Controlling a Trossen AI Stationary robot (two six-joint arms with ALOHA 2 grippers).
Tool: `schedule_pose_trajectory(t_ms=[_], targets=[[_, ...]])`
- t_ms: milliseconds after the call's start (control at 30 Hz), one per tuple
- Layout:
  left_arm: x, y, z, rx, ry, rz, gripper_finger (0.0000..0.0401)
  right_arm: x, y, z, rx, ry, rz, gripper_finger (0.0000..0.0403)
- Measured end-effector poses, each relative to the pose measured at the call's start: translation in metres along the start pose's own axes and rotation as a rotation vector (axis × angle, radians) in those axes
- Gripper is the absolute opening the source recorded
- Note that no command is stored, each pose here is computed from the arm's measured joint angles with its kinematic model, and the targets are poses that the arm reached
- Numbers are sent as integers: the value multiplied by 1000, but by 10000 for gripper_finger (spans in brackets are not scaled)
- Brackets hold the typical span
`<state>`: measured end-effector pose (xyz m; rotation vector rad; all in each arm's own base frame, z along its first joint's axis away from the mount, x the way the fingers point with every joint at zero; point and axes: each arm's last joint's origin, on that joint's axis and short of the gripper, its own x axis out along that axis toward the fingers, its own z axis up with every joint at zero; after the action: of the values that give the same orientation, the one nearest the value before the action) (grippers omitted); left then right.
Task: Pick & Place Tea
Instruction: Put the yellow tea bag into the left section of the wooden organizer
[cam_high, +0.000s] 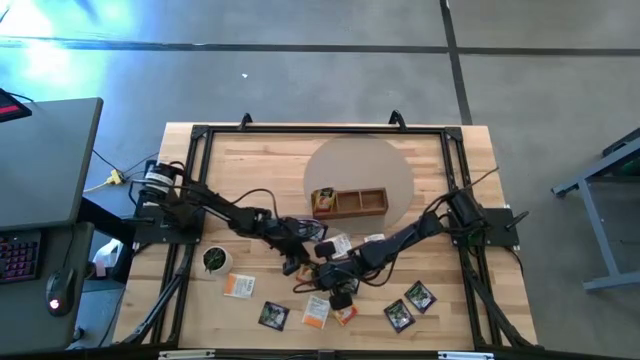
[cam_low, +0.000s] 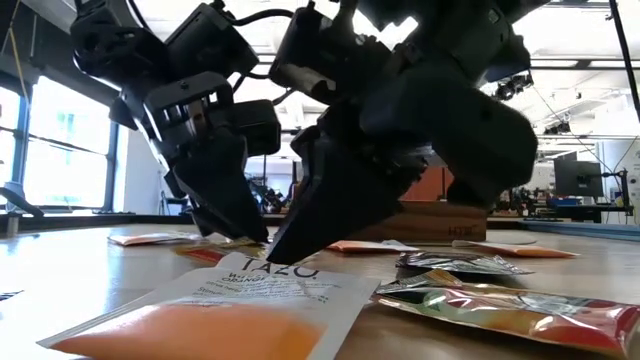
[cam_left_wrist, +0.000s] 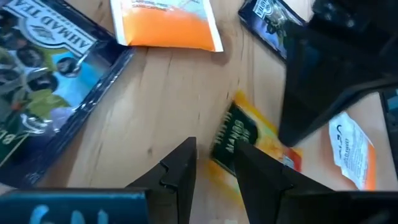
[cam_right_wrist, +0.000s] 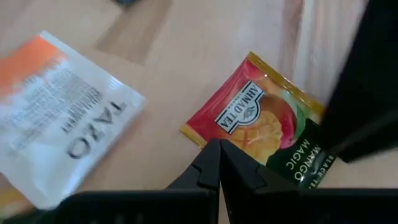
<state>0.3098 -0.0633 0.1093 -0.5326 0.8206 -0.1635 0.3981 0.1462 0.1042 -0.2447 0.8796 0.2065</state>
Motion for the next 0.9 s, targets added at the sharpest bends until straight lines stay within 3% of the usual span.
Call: schedule_pose_trajectory(t_ms=[433, 733, 900], targets=[[0, -1, -1, -26, 49, -25, 107, 2, -9, -4, 2, 36, -20, 2], [1, 0, -1, -2, 45, -4, 12, -7, -10, -1, 2, 34, -15, 15], [2, -3, 3, 5, 32, 7, 9, -31, -13, 2, -26, 92, -8, 16]])
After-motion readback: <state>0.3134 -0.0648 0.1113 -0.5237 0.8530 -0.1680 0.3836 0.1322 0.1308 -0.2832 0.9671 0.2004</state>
